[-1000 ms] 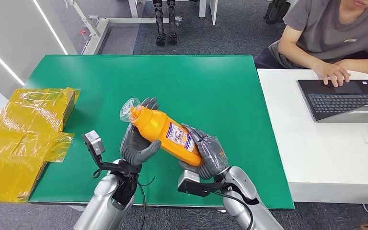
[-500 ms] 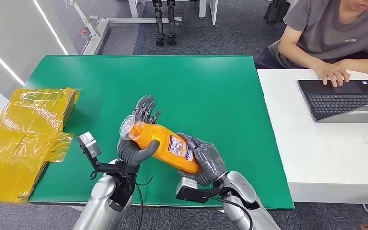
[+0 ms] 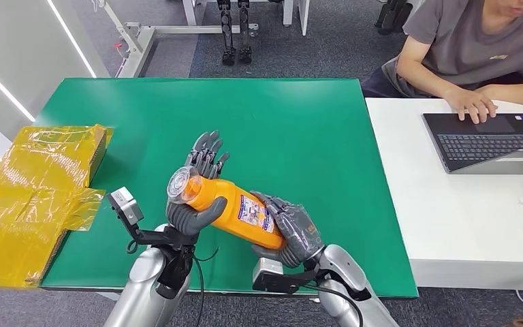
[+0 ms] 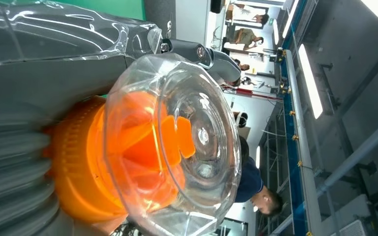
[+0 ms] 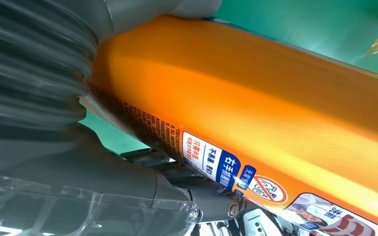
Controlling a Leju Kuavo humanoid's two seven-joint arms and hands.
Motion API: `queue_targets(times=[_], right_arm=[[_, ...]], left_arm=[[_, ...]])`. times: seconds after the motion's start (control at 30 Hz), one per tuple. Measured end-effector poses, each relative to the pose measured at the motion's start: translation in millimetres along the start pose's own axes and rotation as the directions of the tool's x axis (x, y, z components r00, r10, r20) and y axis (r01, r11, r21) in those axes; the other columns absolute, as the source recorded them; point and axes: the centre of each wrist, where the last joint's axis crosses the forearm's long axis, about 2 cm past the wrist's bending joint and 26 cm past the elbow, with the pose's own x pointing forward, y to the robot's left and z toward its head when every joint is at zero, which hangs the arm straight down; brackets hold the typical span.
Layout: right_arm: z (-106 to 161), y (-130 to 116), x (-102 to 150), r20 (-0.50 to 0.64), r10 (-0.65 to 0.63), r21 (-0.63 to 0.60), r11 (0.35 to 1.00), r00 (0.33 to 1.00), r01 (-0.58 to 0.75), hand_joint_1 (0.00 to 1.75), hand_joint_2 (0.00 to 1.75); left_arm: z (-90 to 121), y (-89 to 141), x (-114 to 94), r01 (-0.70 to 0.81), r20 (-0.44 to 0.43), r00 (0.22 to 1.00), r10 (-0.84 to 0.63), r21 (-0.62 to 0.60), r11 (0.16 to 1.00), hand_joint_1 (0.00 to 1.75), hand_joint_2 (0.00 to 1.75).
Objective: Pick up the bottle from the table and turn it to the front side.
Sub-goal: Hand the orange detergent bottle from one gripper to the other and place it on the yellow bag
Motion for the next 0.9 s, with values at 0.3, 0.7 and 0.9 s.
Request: queue_targets(times=[0.3, 0.7, 0.9], right_arm=[[6.3, -1.2, 0.4, -0.008, -0.004, -0.013, 1.0, 1.0, 0.004, 1.75, 1.75], [11.9, 0.4, 3.7, -0.016, -0.001, -0.027, 1.0, 1.0, 0.001, 0.35, 1.75], [17.2, 3.8, 8.3, -0.023, 0.004, -0.043, 0.999, 1.0, -0.005, 0.0, 1.75]], left_arm=[[0.2, -1.9, -0.6, 0.004, -0.001, 1.0, -0.004, -0.002, 1.0, 1.75, 1.75], [1.9, -6.2, -1.6, -0.006, -0.002, 1.0, 0.006, 0.006, 1.0, 1.75, 1.75], [5.0, -7.4, -1.8, -0.006, -0.011, 1.0, 0.006, 0.009, 1.0, 1.75, 1.75]])
